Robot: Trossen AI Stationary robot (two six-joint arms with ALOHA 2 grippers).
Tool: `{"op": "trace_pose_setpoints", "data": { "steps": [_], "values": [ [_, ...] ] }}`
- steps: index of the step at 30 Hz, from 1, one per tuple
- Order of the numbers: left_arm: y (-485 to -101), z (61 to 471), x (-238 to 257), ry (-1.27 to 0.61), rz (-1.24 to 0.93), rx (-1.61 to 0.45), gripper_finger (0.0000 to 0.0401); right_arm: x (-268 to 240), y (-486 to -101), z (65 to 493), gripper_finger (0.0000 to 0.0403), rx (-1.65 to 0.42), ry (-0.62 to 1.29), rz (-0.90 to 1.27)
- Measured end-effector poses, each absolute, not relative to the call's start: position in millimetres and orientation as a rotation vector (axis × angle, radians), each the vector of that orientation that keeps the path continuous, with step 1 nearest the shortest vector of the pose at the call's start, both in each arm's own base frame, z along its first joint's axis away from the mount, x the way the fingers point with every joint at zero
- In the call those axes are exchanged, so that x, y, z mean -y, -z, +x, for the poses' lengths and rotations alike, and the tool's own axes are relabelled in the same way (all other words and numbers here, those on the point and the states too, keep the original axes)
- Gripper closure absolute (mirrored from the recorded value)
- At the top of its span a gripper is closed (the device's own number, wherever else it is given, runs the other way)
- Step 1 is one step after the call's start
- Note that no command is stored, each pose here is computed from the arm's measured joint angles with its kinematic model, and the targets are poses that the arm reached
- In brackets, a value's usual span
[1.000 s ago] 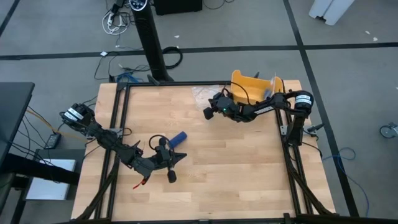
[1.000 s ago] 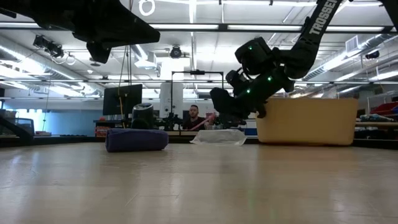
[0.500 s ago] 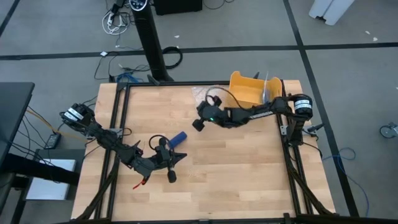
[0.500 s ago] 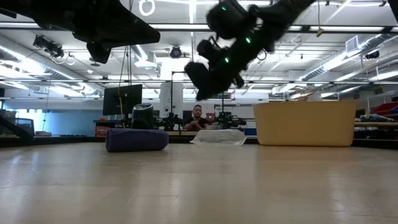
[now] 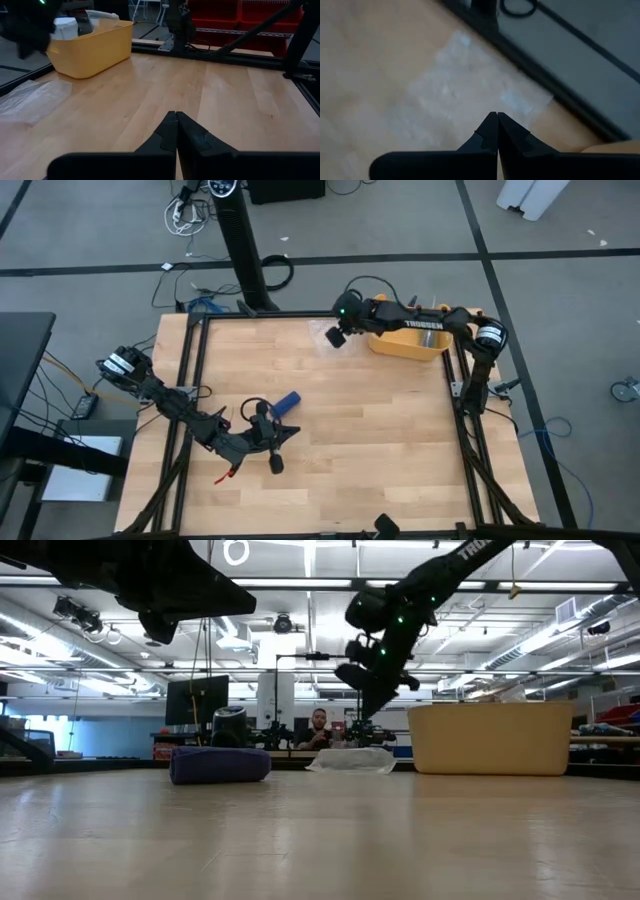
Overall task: Roll bandage
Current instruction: Prepare the transparent zip bag
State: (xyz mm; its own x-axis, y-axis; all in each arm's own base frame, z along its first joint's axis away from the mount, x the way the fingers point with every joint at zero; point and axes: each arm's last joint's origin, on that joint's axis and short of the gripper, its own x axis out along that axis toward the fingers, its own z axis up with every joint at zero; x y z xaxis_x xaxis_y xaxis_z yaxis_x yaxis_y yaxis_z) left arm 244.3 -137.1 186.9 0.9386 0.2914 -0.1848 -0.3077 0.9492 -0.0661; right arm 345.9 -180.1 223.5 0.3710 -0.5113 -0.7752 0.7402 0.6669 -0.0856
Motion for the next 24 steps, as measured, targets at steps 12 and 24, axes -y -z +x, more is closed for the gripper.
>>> {"op": "trace_pose_setpoints", "data": {
  "steps": [12, 24],
  "values": [
    [-186.7, 244.8, 136.0, -0.312, -0.098, -0.175, 0.0394, 172.3, -194.0, 338.3, 0.0402, -0.966, 0.780, 0.271],
    [-186.7, 246.3, 133.5, -0.322, -0.102, -0.174, 0.0394, 136.5, -176.7, 350.6, 0.0403, -1.095, 0.538, 0.268]
  ]
}}
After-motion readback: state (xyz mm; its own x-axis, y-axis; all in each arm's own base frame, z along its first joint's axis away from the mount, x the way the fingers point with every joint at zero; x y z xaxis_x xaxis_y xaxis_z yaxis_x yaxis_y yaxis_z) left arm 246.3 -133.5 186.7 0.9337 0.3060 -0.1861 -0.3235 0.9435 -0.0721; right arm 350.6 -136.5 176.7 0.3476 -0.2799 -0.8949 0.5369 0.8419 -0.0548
